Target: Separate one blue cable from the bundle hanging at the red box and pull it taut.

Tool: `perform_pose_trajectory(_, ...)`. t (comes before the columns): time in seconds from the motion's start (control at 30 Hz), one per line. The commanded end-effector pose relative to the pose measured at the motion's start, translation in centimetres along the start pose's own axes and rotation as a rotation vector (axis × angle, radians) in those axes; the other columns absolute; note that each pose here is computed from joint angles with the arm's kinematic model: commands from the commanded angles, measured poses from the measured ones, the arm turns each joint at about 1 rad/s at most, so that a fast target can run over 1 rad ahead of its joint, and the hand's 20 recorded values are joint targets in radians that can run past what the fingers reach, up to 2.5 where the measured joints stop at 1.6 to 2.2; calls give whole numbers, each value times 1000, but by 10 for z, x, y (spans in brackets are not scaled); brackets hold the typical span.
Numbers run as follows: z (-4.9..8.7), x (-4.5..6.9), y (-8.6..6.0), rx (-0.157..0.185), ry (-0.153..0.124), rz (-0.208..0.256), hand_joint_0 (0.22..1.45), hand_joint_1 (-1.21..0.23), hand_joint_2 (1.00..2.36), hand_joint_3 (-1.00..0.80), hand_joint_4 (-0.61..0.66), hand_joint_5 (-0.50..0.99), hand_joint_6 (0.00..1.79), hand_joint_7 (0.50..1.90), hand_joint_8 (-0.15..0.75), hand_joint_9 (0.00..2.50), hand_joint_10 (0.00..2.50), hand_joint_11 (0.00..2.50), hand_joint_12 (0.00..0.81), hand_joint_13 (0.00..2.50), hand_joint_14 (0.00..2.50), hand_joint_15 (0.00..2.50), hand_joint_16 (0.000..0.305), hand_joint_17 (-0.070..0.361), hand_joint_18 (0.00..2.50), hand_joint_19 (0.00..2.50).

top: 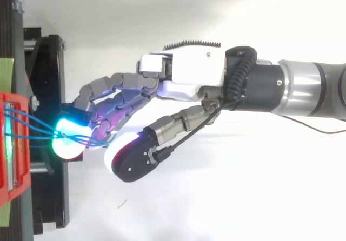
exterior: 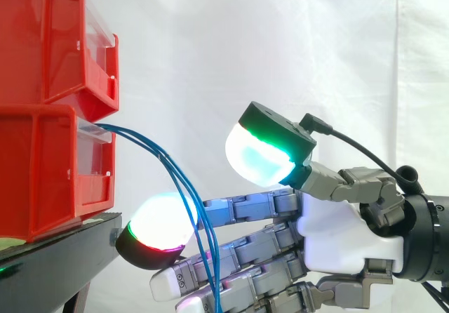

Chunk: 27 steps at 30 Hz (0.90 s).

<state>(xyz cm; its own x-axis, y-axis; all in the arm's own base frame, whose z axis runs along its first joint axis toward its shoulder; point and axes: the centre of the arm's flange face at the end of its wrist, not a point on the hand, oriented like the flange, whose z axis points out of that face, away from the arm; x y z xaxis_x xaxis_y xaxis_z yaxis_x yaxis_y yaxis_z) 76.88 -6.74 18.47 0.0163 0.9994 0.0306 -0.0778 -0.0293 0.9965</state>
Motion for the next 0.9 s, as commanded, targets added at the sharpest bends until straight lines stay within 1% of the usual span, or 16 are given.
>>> perform_pose_trajectory(0.0, 1, 0, 1, -3, 5, 4, 538, -585, 1000, -500, 256, -210, 502, 858, 319, 560, 9, 337, 375, 764, 11, 332, 43, 98, 713, 276)
perform_pose_trajectory(0.07, 1, 0, 1, -5, 6, 4, 550, -573, 1000, -500, 261, -203, 502, 876, 317, 595, 12, 389, 373, 773, 11, 342, 43, 97, 714, 295)
perform_pose_trajectory(0.1, 3, 1, 4, -12, 6, 3, 565, -561, 1000, -498, 265, -195, 502, 903, 315, 619, 11, 433, 371, 781, 12, 357, 42, 96, 718, 298)
perform_pose_trajectory(0.17, 3, -2, 4, -16, 3, 2, 574, -553, 1001, -477, 262, -193, 502, 919, 318, 626, 12, 438, 370, 784, 13, 360, 42, 95, 719, 309)
perform_pose_trajectory(0.2, 5, -3, 7, -29, 2, 3, 579, -553, 1002, -464, 260, -192, 503, 922, 315, 625, 14, 438, 371, 786, 14, 361, 42, 94, 722, 309)
perform_pose_trajectory(0.27, 7, -3, 10, -45, 1, 5, 585, -555, 1003, -456, 259, -191, 503, 917, 314, 624, 12, 439, 370, 786, 14, 364, 42, 94, 722, 317)
perform_pose_trajectory(0.33, 8, -5, 10, -52, -2, 4, 586, -557, 1003, -455, 258, -192, 503, 917, 316, 624, 11, 435, 370, 789, 12, 369, 42, 95, 724, 317)
perform_pose_trajectory(0.53, 8, -5, 11, -49, -2, 0, 587, -601, 1003, -446, 260, -192, 503, 919, 315, 623, 12, 437, 372, 792, 12, 369, 42, 95, 730, 316)
perform_pose_trajectory(0.57, 8, -6, 10, -48, -4, 0, 595, -617, 1006, -423, 259, -191, 503, 924, 316, 622, 12, 439, 371, 796, 12, 373, 42, 95, 729, 317)
perform_pose_trajectory(0.6, 8, -5, 10, -48, -2, 0, 609, -640, 1008, -383, 257, -191, 503, 932, 314, 622, 12, 436, 370, 796, 13, 371, 42, 94, 730, 321)
perform_pose_trajectory(0.87, 7, -5, 10, -46, -2, 0, 616, -654, 1009, -367, 258, -190, 503, 956, 315, 622, 13, 440, 369, 800, 13, 378, 42, 94, 739, 325)
